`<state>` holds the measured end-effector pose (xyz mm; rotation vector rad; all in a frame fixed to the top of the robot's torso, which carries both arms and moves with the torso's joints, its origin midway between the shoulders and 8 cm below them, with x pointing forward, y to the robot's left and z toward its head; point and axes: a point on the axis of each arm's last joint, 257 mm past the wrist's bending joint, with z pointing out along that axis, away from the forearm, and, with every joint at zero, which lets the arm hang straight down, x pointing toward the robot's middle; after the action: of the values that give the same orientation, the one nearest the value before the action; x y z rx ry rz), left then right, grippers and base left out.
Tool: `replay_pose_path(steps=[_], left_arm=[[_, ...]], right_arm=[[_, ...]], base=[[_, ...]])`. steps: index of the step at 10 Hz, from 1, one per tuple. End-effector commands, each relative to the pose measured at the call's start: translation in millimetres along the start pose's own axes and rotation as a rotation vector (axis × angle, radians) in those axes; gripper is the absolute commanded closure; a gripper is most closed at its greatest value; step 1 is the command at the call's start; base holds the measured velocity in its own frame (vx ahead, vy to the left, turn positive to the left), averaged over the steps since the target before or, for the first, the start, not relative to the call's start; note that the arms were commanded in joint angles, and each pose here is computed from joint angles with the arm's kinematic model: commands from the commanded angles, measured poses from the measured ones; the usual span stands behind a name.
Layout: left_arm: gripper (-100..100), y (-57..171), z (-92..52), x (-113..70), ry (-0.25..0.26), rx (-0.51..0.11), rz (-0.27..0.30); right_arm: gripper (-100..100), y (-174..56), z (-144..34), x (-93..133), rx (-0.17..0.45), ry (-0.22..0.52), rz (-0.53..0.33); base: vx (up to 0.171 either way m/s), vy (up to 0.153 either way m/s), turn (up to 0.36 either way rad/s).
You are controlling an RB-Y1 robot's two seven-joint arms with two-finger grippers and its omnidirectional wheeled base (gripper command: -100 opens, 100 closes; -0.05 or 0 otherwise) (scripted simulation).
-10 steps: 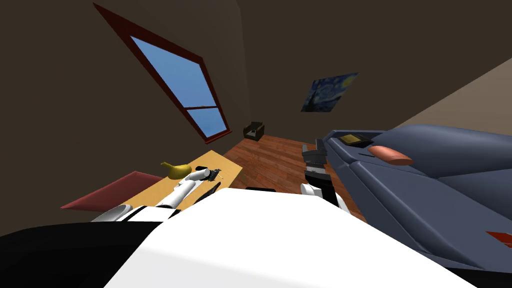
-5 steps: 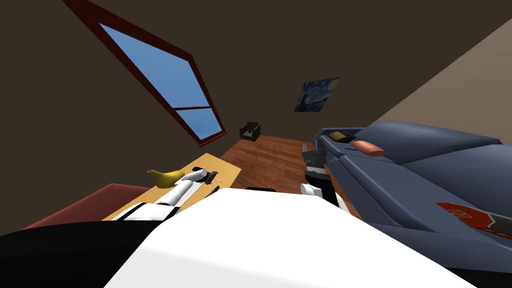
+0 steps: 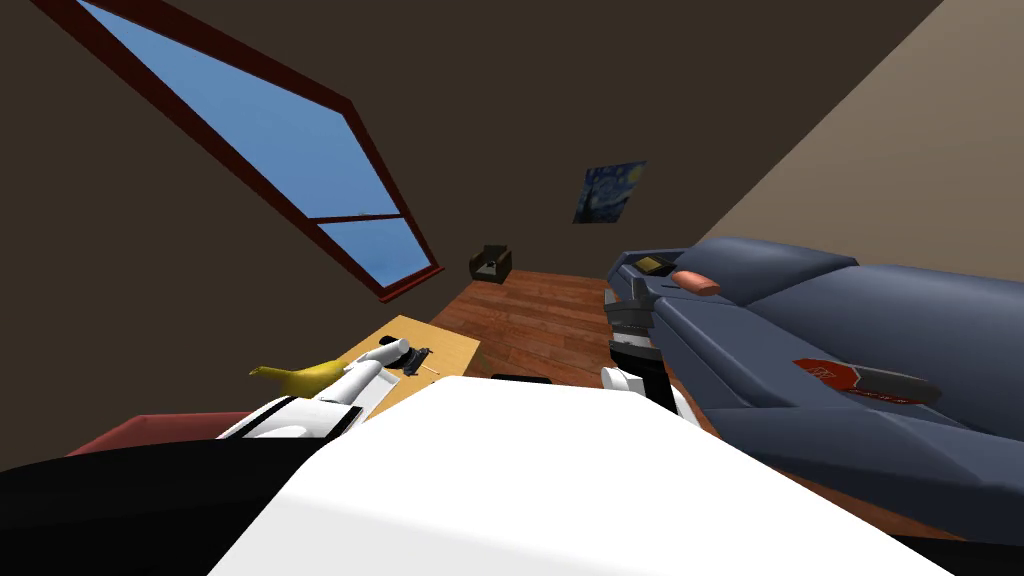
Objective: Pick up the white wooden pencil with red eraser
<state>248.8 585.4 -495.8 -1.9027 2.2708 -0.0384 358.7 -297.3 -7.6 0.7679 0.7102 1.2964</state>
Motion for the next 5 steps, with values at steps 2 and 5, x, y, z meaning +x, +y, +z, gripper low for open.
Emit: replay_pose_path(steps=[2, 5], left_arm=[[-100, 26.5, 7.0, 5.8, 0.034, -0.059, -0.035], [-100, 68.1, 30.0, 46.3, 0.113, -0.138, -0.073]], right_arm=[[0, 0.0, 0.0, 0.0, 0.000, 0.000, 0.000], [0, 0.0, 0.0, -0.1, 0.000, 0.000, 0.000]], base=[[-0.022, 0.080, -0.229], [-0.026, 0.099, -0.236]])
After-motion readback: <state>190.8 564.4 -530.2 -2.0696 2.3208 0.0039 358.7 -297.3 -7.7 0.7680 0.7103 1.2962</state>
